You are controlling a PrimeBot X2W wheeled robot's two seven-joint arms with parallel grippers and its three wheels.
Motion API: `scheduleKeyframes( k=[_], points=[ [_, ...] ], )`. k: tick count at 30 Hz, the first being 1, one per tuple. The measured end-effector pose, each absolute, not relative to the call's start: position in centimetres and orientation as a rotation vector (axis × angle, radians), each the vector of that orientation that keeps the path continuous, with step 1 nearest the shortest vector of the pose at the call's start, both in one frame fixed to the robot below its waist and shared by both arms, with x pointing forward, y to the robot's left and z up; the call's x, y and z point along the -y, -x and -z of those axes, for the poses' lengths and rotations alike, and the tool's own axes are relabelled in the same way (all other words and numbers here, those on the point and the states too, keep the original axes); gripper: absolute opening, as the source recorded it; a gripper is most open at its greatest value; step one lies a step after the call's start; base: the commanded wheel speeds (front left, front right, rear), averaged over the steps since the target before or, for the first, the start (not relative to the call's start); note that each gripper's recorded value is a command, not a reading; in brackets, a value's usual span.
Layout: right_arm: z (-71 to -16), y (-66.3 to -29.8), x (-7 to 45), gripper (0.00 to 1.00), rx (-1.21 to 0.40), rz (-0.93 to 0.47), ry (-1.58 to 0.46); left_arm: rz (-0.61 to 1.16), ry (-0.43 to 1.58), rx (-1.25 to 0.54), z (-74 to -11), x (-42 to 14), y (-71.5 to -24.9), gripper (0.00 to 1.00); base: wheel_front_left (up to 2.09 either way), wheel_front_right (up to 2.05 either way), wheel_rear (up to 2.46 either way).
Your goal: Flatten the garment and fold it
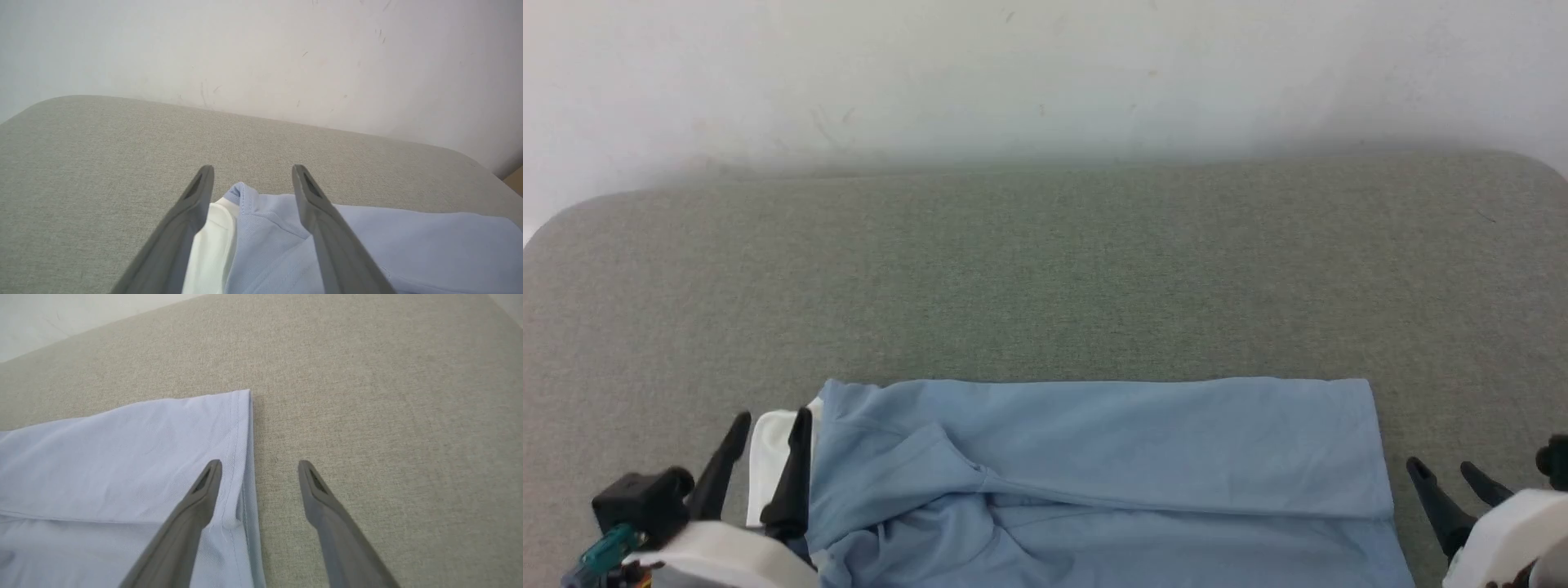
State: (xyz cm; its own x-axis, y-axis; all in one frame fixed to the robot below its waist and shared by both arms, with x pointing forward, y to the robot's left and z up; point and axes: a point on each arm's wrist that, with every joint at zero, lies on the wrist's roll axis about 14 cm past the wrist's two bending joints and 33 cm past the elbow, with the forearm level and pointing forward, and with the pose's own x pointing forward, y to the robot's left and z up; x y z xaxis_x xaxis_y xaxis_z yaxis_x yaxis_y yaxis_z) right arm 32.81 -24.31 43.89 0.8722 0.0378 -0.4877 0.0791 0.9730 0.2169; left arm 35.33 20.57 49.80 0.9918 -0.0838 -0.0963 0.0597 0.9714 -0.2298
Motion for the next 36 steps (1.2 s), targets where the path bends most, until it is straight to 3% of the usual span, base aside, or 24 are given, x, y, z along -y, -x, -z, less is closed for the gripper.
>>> scheduleKeyframes(
  k=[12, 13, 14, 17, 23, 29, 36],
  points=[
    [-37.6, -33.0, 20.7, 1.00, -0.881, -0.108, -0.254, 0.034, 0.070, 0.111, -53.3, -21.2, -37.0, 1.00, 0.00, 0.00, 0.00],
    [-37.3, -33.0, 20.3, 0.88, -0.900, -0.118, -0.255, 0.028, 0.062, 0.113, -53.3, -21.4, -36.9, 1.00, 0.00, 0.00, 0.00],
    [-37.2, -33.0, 20.1, 0.44, -0.916, -0.125, -0.260, 0.023, 0.052, 0.115, -53.2, -21.5, -36.8, 1.00, 0.00, 0.00, 0.00],
    [-36.7, -32.9, 19.5, 0.00, -0.963, -0.145, -0.270, 0.009, 0.042, 0.108, -52.7, -21.9, -36.4, 1.00, 0.00, 0.00, 0.00],
    [-36.3, -32.5, 18.4, 0.00, -1.008, -0.175, -0.293, -0.005, 0.034, 0.094, -51.9, -22.4, -35.7, 1.00, 0.00, 0.00, 0.00],
    [-38.3, -33.4, 18.9, 0.00, -0.921, -0.179, -0.266, -0.010, 0.018, 0.092, -51.7, -22.8, -35.1, 1.00, 0.00, 0.00, 0.00],
    [-39.8, -32.1, 25.2, 0.00, -0.866, -0.020, -0.241, -0.021, 0.008, 0.097, -51.7, -23.0, -34.5, 1.00, 0.00, 0.00, 0.00]
  ],
)
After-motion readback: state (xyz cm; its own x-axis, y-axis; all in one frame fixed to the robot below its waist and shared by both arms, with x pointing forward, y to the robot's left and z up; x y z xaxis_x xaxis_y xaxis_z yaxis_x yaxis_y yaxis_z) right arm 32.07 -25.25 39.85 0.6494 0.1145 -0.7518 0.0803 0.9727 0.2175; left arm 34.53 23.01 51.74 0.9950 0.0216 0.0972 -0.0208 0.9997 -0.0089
